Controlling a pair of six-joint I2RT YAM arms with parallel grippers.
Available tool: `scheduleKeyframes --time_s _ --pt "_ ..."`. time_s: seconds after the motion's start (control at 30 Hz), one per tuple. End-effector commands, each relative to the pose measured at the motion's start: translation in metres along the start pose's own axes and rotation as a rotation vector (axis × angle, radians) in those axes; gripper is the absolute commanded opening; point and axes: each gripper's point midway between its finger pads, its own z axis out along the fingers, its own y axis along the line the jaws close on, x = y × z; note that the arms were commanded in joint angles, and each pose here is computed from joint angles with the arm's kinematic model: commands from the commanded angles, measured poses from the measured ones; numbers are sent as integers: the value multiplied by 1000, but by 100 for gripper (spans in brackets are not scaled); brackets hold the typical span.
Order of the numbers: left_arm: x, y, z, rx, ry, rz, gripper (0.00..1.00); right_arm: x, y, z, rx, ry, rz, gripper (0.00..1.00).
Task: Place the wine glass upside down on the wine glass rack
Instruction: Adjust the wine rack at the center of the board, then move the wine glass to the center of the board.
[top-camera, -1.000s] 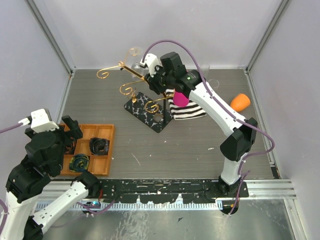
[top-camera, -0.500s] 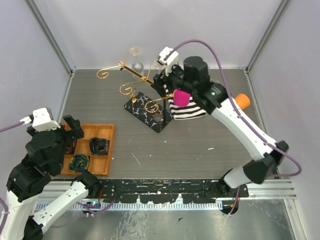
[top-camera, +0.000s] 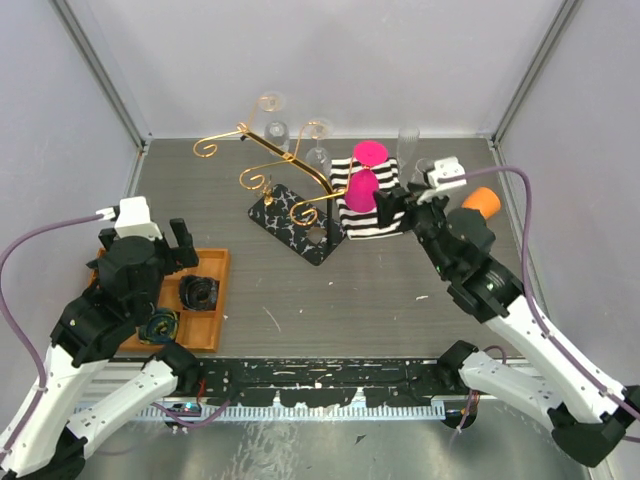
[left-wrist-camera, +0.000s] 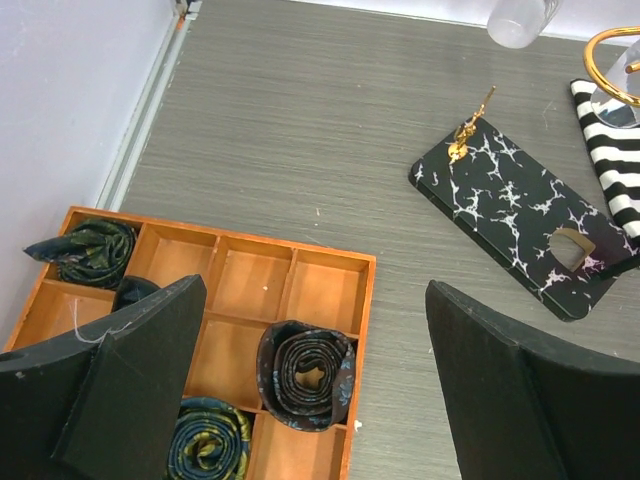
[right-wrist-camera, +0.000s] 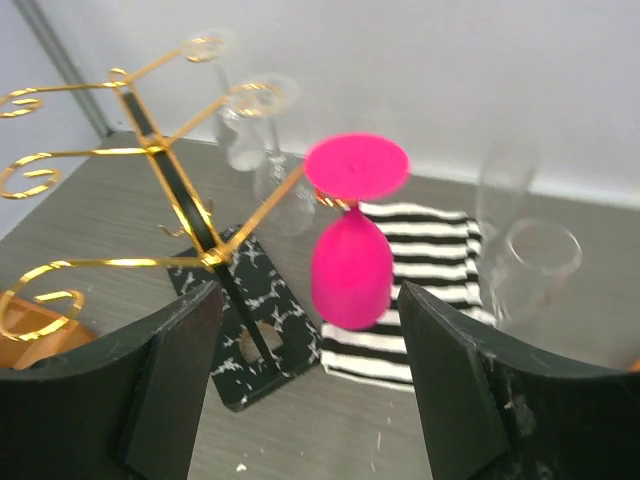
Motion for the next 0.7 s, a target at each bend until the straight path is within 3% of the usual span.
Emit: scheduleKeyframes --time_s 0.0,0.33,0.67 --pt "-6 -10 6 32 -32 -20 98 21 -37 -16 200 -24 120 77" --pt "9 -24 20 51 19 61 98 131 -77 -24 427 145 146 81" --pt "16 -22 20 52 14 47 98 186 -136 14 493 159 220 82"
